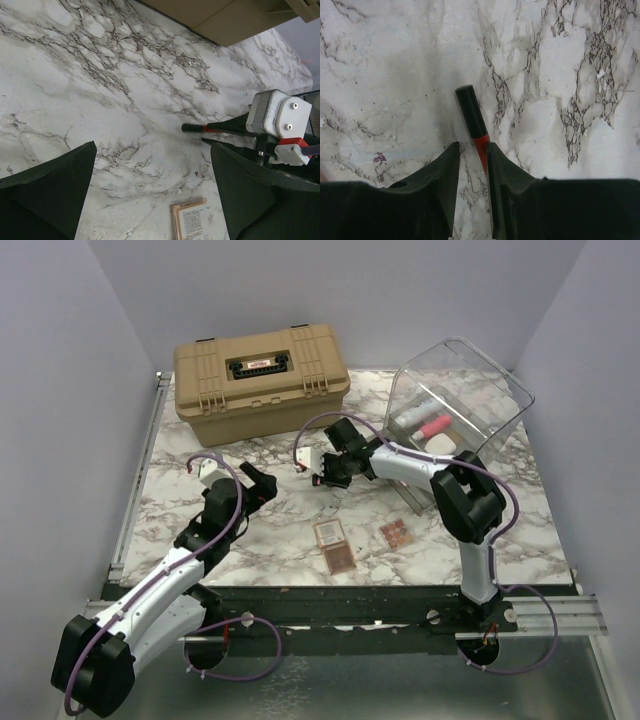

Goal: Organize the makeup
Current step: Pick up the lipstick at the center of the board.

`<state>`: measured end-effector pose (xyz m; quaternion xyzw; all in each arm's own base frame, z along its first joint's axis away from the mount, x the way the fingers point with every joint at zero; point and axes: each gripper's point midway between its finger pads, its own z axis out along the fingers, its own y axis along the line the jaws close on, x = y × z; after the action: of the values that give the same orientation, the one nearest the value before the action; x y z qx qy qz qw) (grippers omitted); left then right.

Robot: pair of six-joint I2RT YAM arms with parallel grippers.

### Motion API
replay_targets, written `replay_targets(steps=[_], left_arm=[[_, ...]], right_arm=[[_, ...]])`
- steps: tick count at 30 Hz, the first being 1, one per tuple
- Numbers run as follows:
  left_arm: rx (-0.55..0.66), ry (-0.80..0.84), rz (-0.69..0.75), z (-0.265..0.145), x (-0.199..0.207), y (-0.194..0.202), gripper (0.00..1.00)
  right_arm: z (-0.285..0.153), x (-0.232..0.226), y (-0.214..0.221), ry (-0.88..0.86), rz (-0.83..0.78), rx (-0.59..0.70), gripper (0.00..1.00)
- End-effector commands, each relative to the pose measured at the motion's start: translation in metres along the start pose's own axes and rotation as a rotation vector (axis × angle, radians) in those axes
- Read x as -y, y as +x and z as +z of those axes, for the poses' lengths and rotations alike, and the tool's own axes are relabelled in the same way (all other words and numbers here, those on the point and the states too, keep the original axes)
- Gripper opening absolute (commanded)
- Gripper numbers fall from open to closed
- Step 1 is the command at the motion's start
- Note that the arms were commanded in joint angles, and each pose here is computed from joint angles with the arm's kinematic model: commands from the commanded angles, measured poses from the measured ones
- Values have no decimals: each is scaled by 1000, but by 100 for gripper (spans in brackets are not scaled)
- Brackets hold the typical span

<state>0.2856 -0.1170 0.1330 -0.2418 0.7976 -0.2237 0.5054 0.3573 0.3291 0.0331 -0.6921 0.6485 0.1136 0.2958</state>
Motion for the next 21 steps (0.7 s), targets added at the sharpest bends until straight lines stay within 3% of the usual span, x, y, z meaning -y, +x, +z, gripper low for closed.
replay_targets(steps=[1, 13, 21], left_arm=[[12, -19, 12, -3, -5, -4, 98], [16, -30, 13, -4, -7, -6, 98], [11, -35, 14, -2, -8, -4, 98]], right_arm=[[9, -1, -1, -49, -21, 13, 33], [24, -61, 18, -285, 160, -3, 25], [19, -69, 36, -107, 394, -46, 26]])
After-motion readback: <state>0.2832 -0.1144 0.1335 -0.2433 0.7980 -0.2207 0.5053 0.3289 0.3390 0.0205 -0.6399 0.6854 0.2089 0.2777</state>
